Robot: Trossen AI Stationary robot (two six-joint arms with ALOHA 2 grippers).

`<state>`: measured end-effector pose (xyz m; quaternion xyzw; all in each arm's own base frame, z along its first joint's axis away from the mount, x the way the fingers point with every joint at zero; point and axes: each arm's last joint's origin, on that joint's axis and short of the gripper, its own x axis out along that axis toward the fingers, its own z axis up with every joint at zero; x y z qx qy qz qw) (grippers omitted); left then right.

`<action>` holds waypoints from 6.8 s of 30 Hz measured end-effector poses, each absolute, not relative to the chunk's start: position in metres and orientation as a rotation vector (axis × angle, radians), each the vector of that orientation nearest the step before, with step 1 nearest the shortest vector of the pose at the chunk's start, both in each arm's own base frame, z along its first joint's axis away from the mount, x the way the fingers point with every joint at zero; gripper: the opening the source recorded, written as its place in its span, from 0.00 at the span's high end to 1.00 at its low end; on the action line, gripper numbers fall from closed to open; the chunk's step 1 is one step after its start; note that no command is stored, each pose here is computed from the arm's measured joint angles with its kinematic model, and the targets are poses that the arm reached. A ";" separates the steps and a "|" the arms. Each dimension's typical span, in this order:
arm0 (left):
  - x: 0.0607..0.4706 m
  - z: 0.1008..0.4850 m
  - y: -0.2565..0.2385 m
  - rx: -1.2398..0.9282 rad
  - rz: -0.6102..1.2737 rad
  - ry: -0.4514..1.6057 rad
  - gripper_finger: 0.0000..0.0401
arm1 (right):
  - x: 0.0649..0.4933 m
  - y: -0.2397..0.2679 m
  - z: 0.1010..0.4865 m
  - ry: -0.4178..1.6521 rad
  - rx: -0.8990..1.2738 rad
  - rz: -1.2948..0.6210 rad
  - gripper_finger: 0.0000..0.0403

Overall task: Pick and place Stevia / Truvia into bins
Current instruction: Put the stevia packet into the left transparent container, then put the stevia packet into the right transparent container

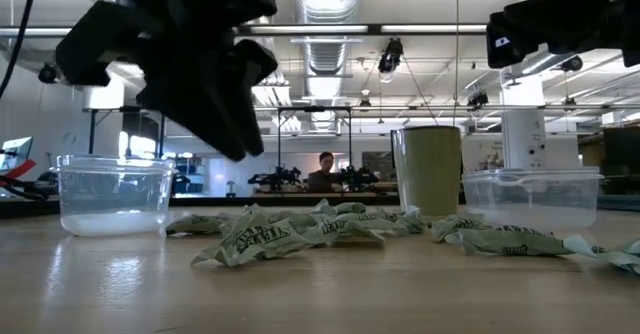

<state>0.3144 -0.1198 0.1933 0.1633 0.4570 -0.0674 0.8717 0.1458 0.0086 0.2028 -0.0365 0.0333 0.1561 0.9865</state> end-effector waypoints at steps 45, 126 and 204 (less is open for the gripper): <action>0.333 0.154 -0.130 0.367 -0.040 1.327 0.76 | 0.146 0.009 0.203 0.072 -0.042 0.313 0.83; 0.249 0.256 -0.132 0.402 0.258 1.086 0.71 | 0.176 0.063 0.215 0.030 -0.214 0.509 0.83; 0.228 0.260 -0.126 0.449 0.349 0.917 0.71 | 0.332 0.198 0.140 1.244 -0.069 0.025 0.67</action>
